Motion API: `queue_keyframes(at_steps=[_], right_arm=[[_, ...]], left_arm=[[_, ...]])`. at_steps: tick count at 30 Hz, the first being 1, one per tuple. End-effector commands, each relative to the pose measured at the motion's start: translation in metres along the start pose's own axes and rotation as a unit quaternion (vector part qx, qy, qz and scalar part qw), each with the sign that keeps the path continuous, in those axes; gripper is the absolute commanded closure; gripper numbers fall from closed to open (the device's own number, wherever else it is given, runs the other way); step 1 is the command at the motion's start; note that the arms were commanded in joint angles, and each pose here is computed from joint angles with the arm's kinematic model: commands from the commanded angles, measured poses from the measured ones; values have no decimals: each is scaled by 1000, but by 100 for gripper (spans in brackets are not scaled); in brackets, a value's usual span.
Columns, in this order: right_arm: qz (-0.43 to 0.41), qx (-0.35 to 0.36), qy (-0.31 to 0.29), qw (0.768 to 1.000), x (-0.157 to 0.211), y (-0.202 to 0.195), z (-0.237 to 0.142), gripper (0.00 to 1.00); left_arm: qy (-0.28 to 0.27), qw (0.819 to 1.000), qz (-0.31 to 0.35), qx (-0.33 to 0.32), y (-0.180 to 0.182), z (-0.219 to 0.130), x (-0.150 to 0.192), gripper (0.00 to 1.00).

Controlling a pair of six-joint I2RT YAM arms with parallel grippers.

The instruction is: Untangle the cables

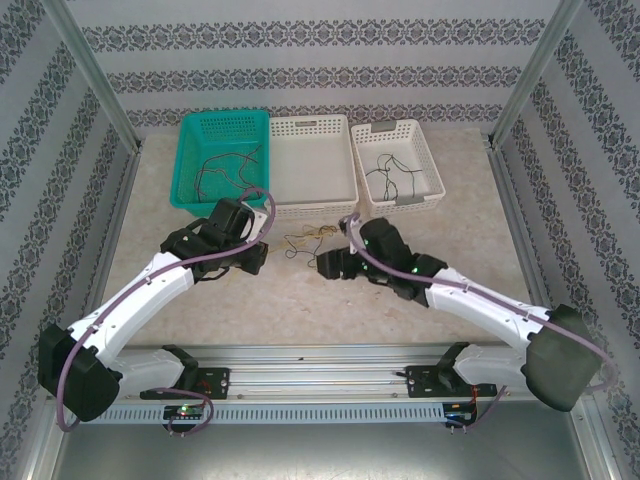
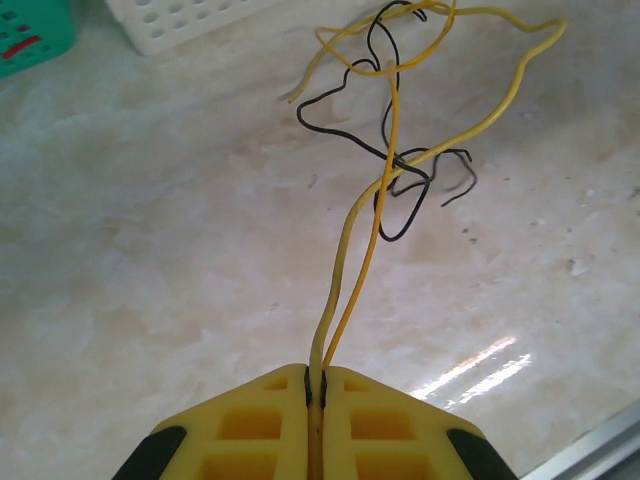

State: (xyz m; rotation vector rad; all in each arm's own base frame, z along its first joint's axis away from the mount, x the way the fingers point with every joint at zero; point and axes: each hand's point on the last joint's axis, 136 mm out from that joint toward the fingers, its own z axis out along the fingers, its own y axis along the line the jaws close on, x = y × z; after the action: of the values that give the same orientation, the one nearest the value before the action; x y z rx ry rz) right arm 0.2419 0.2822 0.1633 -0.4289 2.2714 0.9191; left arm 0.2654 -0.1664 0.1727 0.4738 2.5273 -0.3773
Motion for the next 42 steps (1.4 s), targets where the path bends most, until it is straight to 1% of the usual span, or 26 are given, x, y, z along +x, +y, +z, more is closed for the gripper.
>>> queue_keyframes(at_steps=[1, 3, 6, 9, 14, 19, 23, 30, 32, 33, 36, 38, 39, 42], right_arm=[[-21, -31, -79, 996, -19, 23, 4, 33], [-39, -37, -77, 996, -12, 35, 15, 34], [-57, -9, -68, 996, -6, 37, 31, 35], [-60, 3, -64, 996, -5, 38, 45, 37], [-62, 46, -65, 995, -3, 24, 57, 39], [-56, 76, -80, 992, -2, 11, 56, 40], [-54, 95, -79, 991, -2, 3, 63, 45], [-31, 117, -89, 989, -6, -11, 71, 59], [-25, 121, -93, 988, -9, -14, 71, 66], [-23, 123, -96, 988, -10, -15, 71, 71], [-22, 129, -102, 986, -12, -18, 66, 89], [-21, 134, -108, 985, -12, -21, 59, 98], [-21, 134, -110, 985, -10, -23, 55, 100], [-19, 135, -109, 985, -3, -29, 45, 100]], left_arm=[[-12, 999, -3, 36, -14, 1, -3, 100], [-16, 999, -3, 42, -17, 0, -5, 100], [-21, 998, -2, 56, -21, -1, -5, 100], [-24, 998, -1, 64, -24, -2, -6, 100], [-31, 997, 1, 67, -25, -5, -7, 100], [-31, 997, 3, 70, -26, -6, -6, 100], [-33, 997, 3, 74, -27, -7, -8, 100], [-37, 996, 4, 79, -29, -9, -7, 100], [-42, 996, 5, 83, -30, -11, -8, 100], [-43, 996, 5, 84, -31, -11, -8, 100], [-44, 995, 6, 86, -31, -12, -9, 100], [-43, 995, 7, 85, -31, -12, -8, 100], [-43, 996, 7, 84, -31, -12, -8, 100], [-46, 996, 7, 79, -29, -13, -9, 100]])
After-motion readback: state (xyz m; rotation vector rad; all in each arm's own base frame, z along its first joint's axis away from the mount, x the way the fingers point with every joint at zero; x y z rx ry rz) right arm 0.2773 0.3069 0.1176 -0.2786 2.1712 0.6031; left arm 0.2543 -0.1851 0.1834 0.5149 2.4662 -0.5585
